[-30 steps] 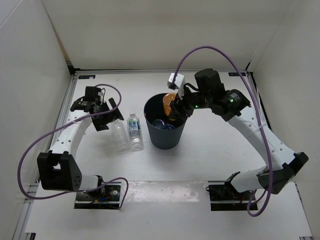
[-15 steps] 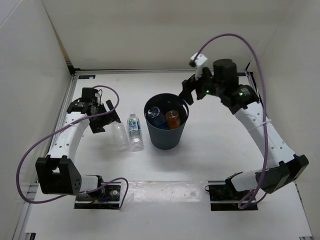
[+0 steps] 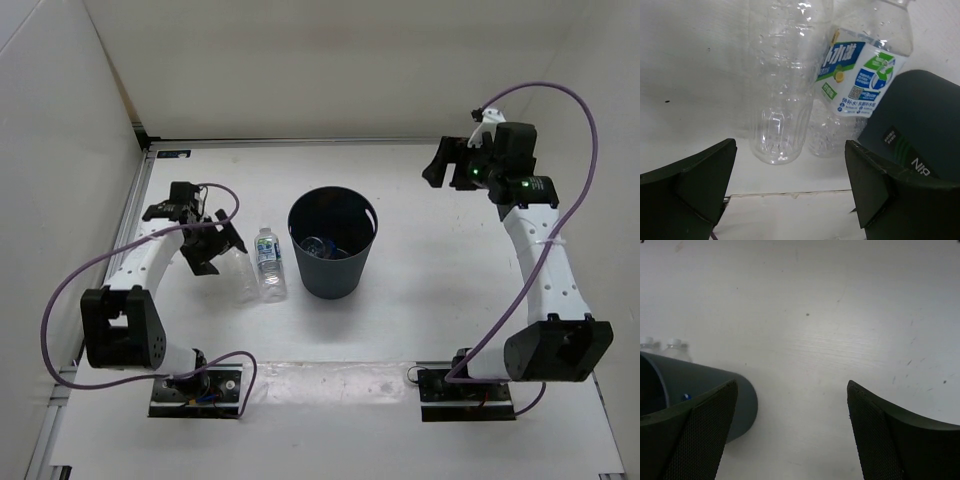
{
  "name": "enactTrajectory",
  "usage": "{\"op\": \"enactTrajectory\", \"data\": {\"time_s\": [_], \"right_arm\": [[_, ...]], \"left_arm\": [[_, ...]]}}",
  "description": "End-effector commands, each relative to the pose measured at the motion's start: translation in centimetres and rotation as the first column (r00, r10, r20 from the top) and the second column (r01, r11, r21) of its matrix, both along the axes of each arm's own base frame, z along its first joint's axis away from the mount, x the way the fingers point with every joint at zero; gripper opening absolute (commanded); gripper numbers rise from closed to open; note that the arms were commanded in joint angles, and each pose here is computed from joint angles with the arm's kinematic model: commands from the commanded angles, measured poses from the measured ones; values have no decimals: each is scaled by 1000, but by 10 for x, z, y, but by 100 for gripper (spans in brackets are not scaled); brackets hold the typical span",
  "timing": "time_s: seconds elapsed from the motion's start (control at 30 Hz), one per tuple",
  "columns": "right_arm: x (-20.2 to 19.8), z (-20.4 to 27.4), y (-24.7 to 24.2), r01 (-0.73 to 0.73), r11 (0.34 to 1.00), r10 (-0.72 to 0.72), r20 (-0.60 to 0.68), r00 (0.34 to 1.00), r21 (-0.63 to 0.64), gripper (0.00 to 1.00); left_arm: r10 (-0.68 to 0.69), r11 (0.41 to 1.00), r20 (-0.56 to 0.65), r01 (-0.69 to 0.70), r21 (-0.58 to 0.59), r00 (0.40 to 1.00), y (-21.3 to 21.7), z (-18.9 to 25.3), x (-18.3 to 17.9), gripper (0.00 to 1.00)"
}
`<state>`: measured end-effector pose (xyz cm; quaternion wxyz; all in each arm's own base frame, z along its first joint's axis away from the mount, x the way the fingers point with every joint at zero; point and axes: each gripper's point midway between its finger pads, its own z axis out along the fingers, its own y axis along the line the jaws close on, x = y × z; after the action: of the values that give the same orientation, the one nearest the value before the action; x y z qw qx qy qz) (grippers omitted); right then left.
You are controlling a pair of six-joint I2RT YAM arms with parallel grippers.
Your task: Put the plastic bottles in the bin
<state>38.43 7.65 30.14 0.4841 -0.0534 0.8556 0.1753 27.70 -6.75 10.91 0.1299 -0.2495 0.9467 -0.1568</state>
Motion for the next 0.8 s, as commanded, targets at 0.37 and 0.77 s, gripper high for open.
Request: {"op": "enactTrajectory", "data": {"time_s": [0.37,0.77], "right_arm": [[-32,-5,13,-48,995,50,-20,999,91,90],[-19,-7,-5,12,993,-5,-55,998,121,90]], "left_arm": [[49,999,-260,-41,35,964,2,-49,9,100],[-2,1000,-347,11,25,938,-7,-74,13,79]]}}
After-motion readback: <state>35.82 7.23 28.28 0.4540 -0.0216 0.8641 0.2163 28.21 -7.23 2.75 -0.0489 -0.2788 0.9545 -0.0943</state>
